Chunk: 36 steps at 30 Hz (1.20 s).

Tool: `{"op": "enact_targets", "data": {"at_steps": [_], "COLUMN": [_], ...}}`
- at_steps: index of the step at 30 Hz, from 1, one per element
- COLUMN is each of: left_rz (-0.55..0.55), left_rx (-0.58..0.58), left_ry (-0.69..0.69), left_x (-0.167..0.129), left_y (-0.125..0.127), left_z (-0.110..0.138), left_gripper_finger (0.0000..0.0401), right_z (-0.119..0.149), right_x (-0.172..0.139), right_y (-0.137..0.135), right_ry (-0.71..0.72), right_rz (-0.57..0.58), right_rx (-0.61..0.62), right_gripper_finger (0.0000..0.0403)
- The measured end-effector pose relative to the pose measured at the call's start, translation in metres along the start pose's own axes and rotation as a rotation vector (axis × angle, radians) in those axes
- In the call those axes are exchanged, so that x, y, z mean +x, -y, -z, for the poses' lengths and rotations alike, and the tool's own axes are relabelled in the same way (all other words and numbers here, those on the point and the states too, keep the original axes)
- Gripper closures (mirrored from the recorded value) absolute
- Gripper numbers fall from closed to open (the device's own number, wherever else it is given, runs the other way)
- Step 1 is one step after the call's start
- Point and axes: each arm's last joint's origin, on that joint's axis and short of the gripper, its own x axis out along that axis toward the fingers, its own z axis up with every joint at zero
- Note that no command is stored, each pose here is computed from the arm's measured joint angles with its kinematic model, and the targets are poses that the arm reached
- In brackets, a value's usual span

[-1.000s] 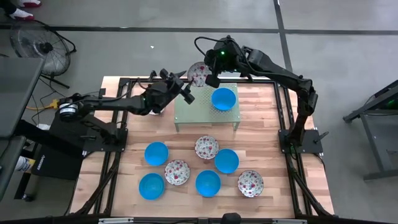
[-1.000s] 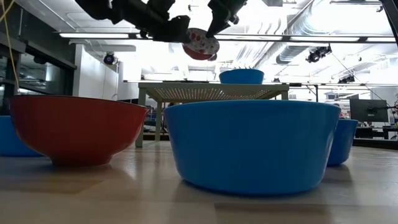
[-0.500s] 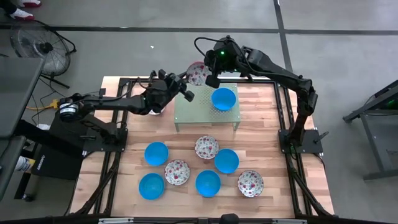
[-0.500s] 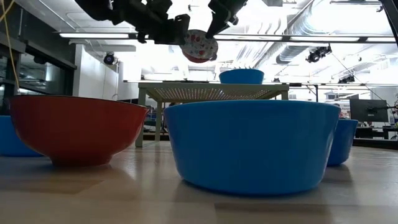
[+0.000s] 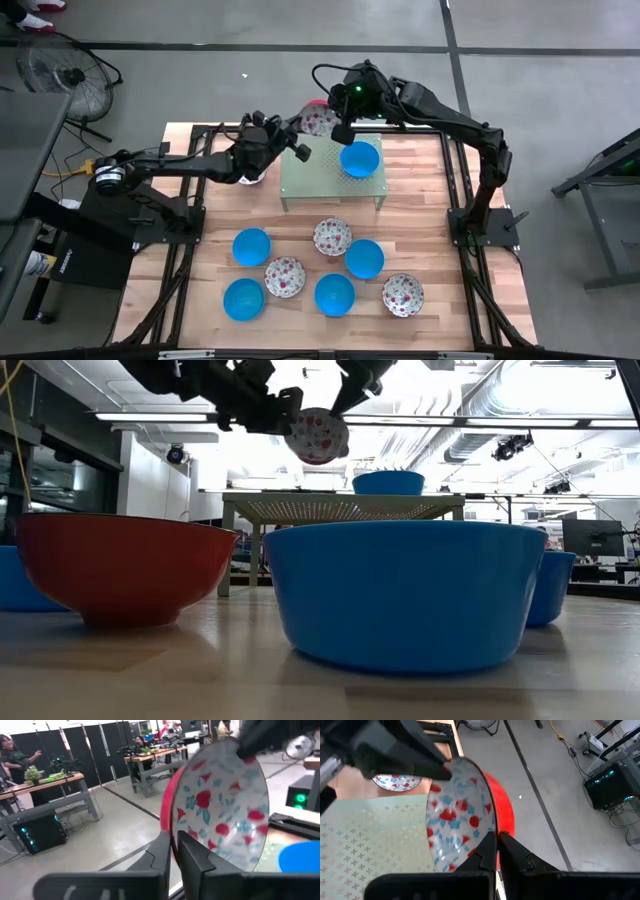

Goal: Pick & Place Mini bowls
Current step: Put the patterned red bowl on the shelf

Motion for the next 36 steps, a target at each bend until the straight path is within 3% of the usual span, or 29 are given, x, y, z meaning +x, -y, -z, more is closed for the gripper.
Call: {"op": "enact_targets", "data": {"at_steps": [8, 12, 15, 19, 25, 36], "left_rz": [0.032, 0.03, 0.051, 0.061, 0.059, 0.072], "left_rx": [0.007, -0.001, -0.005, 0.0, 0.003, 0.005], "left_ry": [0.01, 0.015, 0.017, 0.01, -0.006, -0.007], "left_x": [0.0, 0.0, 0.0, 0.0, 0.0, 0.0], "left_y": [0.002, 0.002, 0.002, 0.003, 0.003, 0.003], "left_z": [0.0, -0.001, -0.001, 0.0, 0.001, 0.001], "left_gripper_finger": [0.0318, 0.0305, 0.0304, 0.0321, 0.0386, 0.0386], "right_z": [-0.004, -0.006, -0.009, -0.01, -0.009, -0.008], "right_x": [-0.002, -0.001, -0.002, -0.003, -0.003, -0.003], "right_y": [-0.007, -0.016, -0.02, -0.023, -0.024, -0.024], "right_ry": [0.031, 0.041, 0.051, 0.037, 0.026, 0.02], "right_rz": [-0.033, -0.089, -0.066, -0.026, -0.04, -0.05], "right_rx": [-0.011, -0.019, -0.025, -0.056, -0.052, -0.053], "right_gripper_finger": [0.0402, 0.0402, 0.0402, 0.0402, 0.0402, 0.0402]}}
